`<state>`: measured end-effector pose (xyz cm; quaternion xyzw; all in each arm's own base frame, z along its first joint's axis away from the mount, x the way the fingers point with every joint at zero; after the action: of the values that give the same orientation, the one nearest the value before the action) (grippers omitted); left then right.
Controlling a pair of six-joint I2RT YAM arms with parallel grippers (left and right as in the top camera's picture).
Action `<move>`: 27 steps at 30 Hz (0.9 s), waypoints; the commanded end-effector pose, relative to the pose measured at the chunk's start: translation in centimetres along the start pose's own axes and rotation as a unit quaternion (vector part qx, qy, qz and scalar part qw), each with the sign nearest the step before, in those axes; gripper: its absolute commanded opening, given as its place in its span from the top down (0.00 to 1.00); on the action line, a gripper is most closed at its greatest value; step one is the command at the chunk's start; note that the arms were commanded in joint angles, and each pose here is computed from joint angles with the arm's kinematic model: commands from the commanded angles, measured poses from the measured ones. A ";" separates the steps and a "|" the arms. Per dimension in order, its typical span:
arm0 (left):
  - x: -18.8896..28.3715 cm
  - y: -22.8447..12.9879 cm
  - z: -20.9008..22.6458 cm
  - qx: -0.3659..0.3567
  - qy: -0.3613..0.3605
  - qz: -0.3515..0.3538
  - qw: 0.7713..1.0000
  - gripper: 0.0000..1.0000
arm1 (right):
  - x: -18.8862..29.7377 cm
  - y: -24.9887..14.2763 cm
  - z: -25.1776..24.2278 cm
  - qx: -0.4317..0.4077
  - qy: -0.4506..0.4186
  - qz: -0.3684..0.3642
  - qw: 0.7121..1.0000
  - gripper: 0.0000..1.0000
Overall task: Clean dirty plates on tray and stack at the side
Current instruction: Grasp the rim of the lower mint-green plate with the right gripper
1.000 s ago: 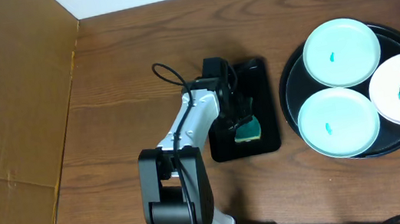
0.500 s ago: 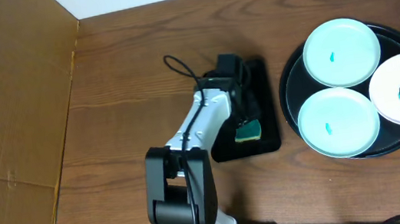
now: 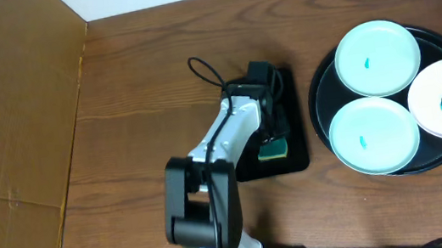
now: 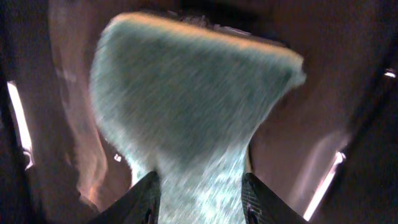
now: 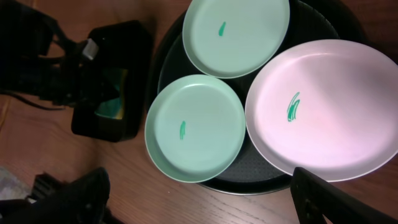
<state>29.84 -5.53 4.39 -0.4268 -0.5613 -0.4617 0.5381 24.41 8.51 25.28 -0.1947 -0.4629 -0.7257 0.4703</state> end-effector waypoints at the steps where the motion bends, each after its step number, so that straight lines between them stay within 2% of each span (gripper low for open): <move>1: 2.8 1.1 0.0 0.008 -0.011 -0.045 0.999 0.55 | 0.3 0.3 0.3 0.000 0.002 -0.004 1.000 0.09; 4: 3.5 1.1 0.2 0.009 -0.009 -0.052 0.999 0.55 | 0.3 0.3 0.3 0.000 0.002 -0.004 1.000 0.09; 7: 2.8 0.6 1.4 0.024 0.025 -0.046 0.998 0.52 | 0.3 0.3 0.3 0.000 0.002 -0.004 1.000 0.09; 15: -1.1 0.0 1.6 0.033 0.042 -0.013 0.998 0.51 | 0.3 0.3 0.3 0.000 0.002 -0.004 1.000 0.09; 18: -2.8 0.0 0.8 0.032 0.026 0.004 0.999 0.51 | 0.3 0.3 0.3 0.000 0.002 -0.004 1.000 0.09; 25: -4.5 -0.5 0.8 0.031 0.033 0.029 0.999 0.85 | 0.3 0.3 0.3 0.000 0.002 -0.004 1.000 0.10; 27: -4.2 -0.4 0.8 0.032 0.031 0.025 0.999 0.89 | 0.3 0.3 0.3 0.000 0.002 -0.005 1.000 0.09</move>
<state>30.86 -5.33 2.16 -0.4015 -0.5728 -0.4548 0.5513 24.41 8.51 25.28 -0.1948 -0.4628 -0.7258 0.4702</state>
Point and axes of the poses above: each gripper's point midway between its finger pads, its own x axis back along the fingers, its own z axis along the line the jaws close on, y = z × x, the point moved 2 cm from there along x, back along the fingers, and after that the axes turned 3 degrees about -x, right-handed, at the moved point
